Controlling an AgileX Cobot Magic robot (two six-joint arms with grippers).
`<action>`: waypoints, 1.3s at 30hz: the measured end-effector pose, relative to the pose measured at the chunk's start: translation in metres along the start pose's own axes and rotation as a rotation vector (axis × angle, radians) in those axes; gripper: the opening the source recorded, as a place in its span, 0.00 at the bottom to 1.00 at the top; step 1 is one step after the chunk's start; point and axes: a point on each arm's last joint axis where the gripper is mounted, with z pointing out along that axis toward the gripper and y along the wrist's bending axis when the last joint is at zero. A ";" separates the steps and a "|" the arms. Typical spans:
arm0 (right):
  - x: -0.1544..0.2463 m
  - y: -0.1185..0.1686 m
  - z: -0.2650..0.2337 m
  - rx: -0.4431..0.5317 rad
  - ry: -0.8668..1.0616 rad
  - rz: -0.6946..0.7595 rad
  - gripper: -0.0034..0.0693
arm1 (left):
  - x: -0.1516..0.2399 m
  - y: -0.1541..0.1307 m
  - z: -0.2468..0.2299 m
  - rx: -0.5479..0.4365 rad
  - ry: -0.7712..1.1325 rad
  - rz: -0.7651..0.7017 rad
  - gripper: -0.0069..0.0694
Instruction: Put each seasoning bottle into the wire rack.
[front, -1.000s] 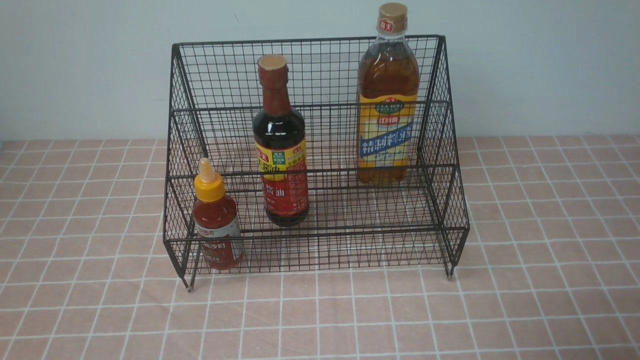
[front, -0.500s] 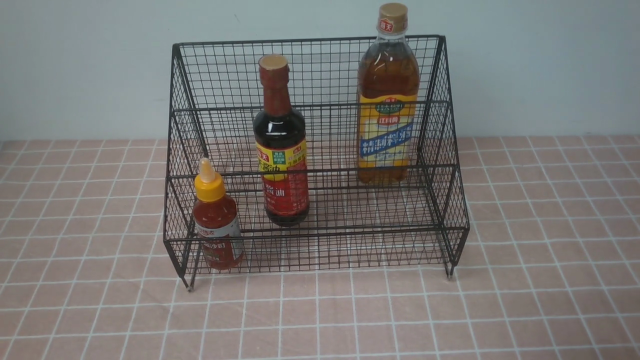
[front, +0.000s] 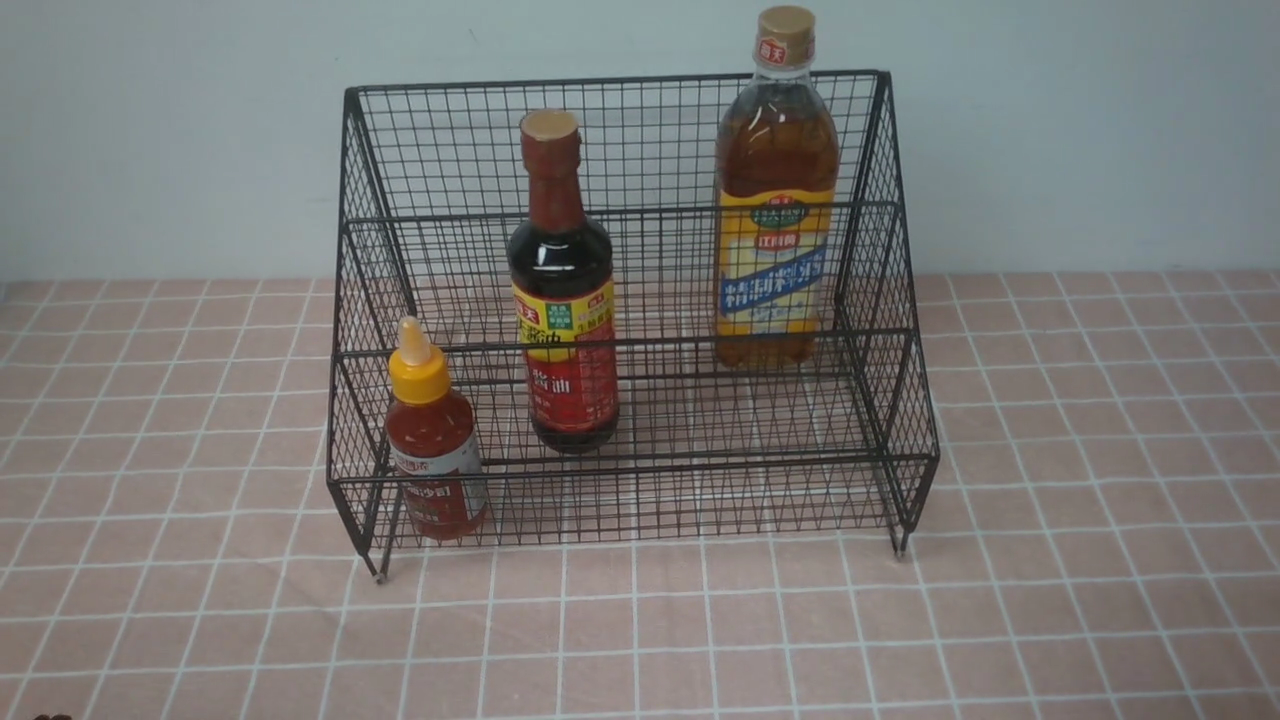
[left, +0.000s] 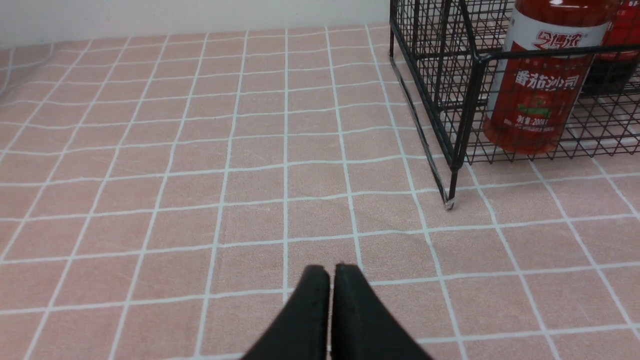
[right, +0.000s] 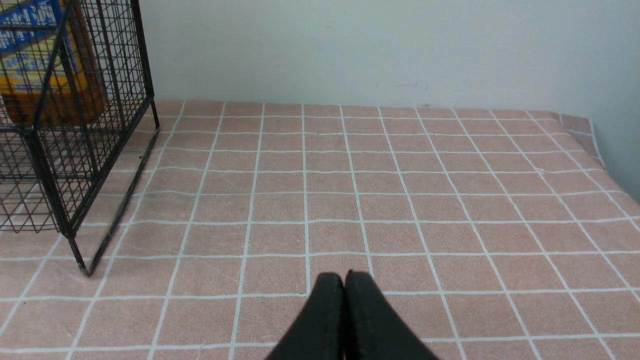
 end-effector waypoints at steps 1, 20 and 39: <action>0.000 0.000 0.000 0.000 0.000 0.000 0.03 | 0.000 0.000 0.000 0.000 0.000 0.000 0.08; 0.000 0.000 0.000 0.000 0.000 0.000 0.03 | 0.000 0.000 0.000 0.001 0.000 -0.012 0.08; 0.000 0.000 0.000 0.000 0.000 -0.003 0.03 | 0.000 0.000 0.000 0.001 0.000 -0.012 0.08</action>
